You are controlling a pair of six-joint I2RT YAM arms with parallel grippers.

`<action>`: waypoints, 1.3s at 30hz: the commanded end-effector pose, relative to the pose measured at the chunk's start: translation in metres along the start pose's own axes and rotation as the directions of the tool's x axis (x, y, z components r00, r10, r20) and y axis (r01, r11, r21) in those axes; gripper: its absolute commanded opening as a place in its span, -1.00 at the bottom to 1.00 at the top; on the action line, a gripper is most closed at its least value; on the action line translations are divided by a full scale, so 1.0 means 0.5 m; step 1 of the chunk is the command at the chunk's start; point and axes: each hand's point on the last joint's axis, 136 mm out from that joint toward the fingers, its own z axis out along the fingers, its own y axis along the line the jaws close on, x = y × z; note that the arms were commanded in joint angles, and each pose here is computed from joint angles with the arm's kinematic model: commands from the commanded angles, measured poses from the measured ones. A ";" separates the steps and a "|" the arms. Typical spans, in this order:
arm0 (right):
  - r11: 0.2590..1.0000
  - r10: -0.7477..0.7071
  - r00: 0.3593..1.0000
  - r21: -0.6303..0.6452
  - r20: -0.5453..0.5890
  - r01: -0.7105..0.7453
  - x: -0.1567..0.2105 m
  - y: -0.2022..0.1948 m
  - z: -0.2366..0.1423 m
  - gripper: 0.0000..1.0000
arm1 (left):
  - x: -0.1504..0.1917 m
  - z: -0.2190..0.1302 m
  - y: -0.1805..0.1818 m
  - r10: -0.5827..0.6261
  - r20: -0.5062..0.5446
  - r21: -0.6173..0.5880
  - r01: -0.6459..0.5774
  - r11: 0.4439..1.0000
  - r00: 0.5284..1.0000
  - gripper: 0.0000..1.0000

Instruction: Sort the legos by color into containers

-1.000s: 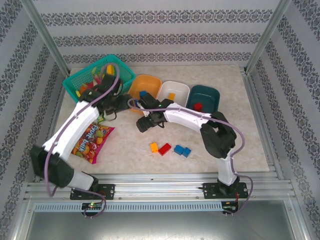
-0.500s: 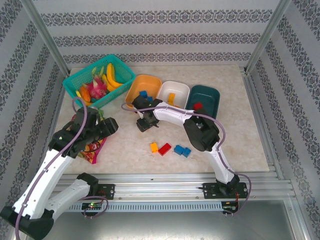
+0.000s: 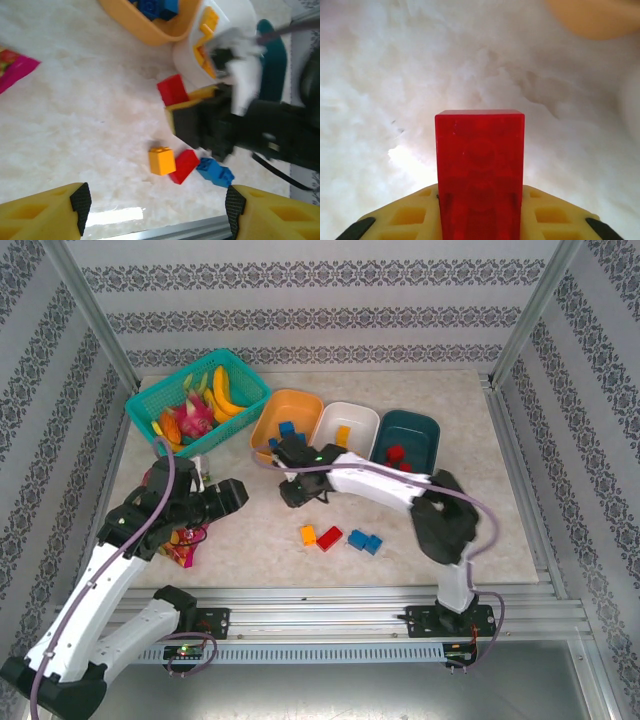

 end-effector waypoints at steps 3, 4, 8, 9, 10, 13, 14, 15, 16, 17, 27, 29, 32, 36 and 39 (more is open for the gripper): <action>0.953 0.292 0.940 0.022 0.178 -0.301 0.000 -0.157 -0.171 -0.56 | -0.054 0.031 -0.139 0.119 0.038 0.182 -0.124 0.975 0.992 0.48; 0.930 0.354 0.915 0.030 0.192 -0.366 0.012 -0.200 -0.187 -0.55 | -0.055 0.047 -0.157 0.135 0.032 0.188 -0.139 0.972 0.990 0.48; 0.803 0.550 0.798 0.108 0.247 -0.586 0.065 -0.375 -0.225 -0.51 | -0.044 0.117 -0.227 0.204 -0.002 0.210 -0.199 0.957 0.979 0.49; 0.774 0.580 0.774 0.125 0.254 -0.621 0.074 -0.410 -0.228 -0.50 | -0.041 0.132 -0.242 0.215 -0.011 0.216 -0.208 0.954 0.976 0.49; 0.743 0.607 0.751 0.149 0.258 -0.652 0.083 -0.449 -0.228 -0.49 | -0.039 0.150 -0.258 0.227 -0.021 0.220 -0.217 0.951 0.974 0.49; 0.680 0.664 0.712 0.211 0.229 -0.702 0.098 -0.537 -0.201 -0.49 | -0.031 0.196 -0.293 0.247 -0.047 0.224 -0.231 0.947 0.968 0.49; 0.662 0.679 0.703 0.237 0.211 -0.711 0.102 -0.563 -0.184 -0.50 | -0.031 0.212 -0.299 0.244 -0.054 0.221 -0.227 0.949 0.968 0.49; 0.650 0.689 0.697 0.256 0.201 -0.716 0.104 -0.584 -0.172 -0.49 | -0.032 0.224 -0.301 0.237 -0.059 0.219 -0.219 0.951 0.970 0.49; 0.642 0.697 0.692 0.269 0.185 -0.718 0.103 -0.603 -0.154 -0.49 | -0.033 0.235 -0.309 0.236 -0.059 0.231 -0.217 0.948 0.970 0.49; 0.634 0.704 0.688 0.284 0.174 -0.720 0.103 -0.623 -0.138 -0.49 | -0.035 0.244 -0.315 0.237 -0.059 0.237 -0.217 0.947 0.970 0.49; 0.585 0.732 0.679 0.460 0.056 -0.668 0.113 -0.728 -0.043 -0.31 | -0.033 0.283 -0.316 0.258 -0.089 0.212 -0.235 0.949 0.962 0.49; 0.587 0.733 0.678 0.454 0.052 -0.670 0.111 -0.730 -0.032 -0.24 | -0.028 0.282 -0.309 0.259 -0.096 0.204 -0.236 0.950 0.961 0.49; 0.591 0.733 0.679 0.450 0.048 -0.670 0.108 -0.730 -0.030 -0.08 | -0.020 0.282 -0.294 0.265 -0.112 0.181 -0.242 0.953 0.958 0.48; 0.614 0.717 0.693 0.402 0.078 -0.680 0.074 -0.714 -0.064 0.20 | -0.013 0.275 -0.275 0.272 -0.132 0.144 -0.253 0.957 0.953 0.49; 0.647 0.671 0.726 0.360 0.149 -0.672 0.026 -0.686 -0.126 0.29 | -0.011 0.263 -0.260 0.281 -0.143 0.110 -0.267 0.957 0.949 0.50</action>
